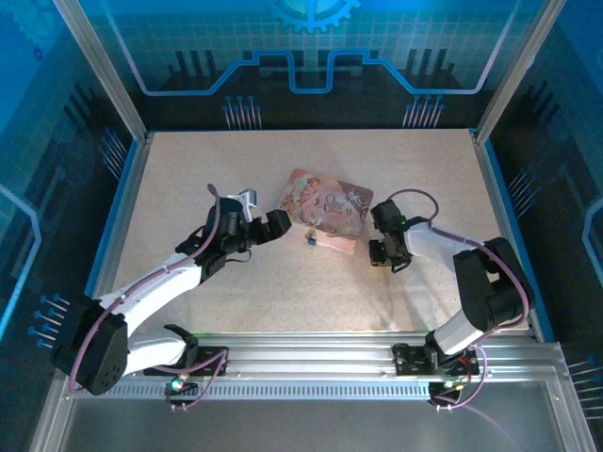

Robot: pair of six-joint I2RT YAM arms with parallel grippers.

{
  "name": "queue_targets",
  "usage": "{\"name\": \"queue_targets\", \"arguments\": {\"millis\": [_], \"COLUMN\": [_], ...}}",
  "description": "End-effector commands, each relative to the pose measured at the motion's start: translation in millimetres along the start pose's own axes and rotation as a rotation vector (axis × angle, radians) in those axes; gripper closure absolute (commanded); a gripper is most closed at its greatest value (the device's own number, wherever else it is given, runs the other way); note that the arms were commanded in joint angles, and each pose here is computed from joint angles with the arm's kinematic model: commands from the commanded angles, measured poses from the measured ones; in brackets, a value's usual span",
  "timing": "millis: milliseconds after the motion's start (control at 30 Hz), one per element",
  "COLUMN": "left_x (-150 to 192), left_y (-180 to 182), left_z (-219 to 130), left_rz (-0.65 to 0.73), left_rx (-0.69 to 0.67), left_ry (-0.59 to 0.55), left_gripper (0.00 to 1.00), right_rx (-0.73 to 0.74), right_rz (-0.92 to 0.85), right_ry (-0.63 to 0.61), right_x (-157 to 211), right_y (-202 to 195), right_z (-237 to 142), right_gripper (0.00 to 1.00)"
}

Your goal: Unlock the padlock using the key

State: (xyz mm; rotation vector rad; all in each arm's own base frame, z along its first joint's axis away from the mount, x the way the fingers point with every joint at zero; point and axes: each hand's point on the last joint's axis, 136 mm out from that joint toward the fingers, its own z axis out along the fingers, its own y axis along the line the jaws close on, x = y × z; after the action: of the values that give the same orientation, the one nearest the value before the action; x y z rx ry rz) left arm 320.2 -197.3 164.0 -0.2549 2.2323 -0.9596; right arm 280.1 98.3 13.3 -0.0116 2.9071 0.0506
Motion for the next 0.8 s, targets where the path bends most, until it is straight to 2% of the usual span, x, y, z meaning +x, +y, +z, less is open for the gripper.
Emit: {"name": "queue_targets", "arguments": {"millis": [0,300,767], "left_x": [-1.8,-1.7,-1.0], "left_y": [-1.3,-0.9,-0.2], "left_z": [-1.7,-1.6,-1.5], "left_rz": [0.001,0.001,-0.001], "left_rx": [-0.009,-0.012,-0.015], "left_ry": [-0.008,-0.007,-0.003], "left_gripper": [0.08,0.08,0.08], "right_rx": [0.009,0.015,-0.012], "right_rz": [0.001,0.005,-0.001], "right_ry": [0.033,0.025,0.000], "right_x": [4.9,4.7,2.8], "right_y": [2.8,1.0,4.1], "right_z": [4.3,3.2,-10.4], "right_gripper": [0.77,0.84,0.88]}}
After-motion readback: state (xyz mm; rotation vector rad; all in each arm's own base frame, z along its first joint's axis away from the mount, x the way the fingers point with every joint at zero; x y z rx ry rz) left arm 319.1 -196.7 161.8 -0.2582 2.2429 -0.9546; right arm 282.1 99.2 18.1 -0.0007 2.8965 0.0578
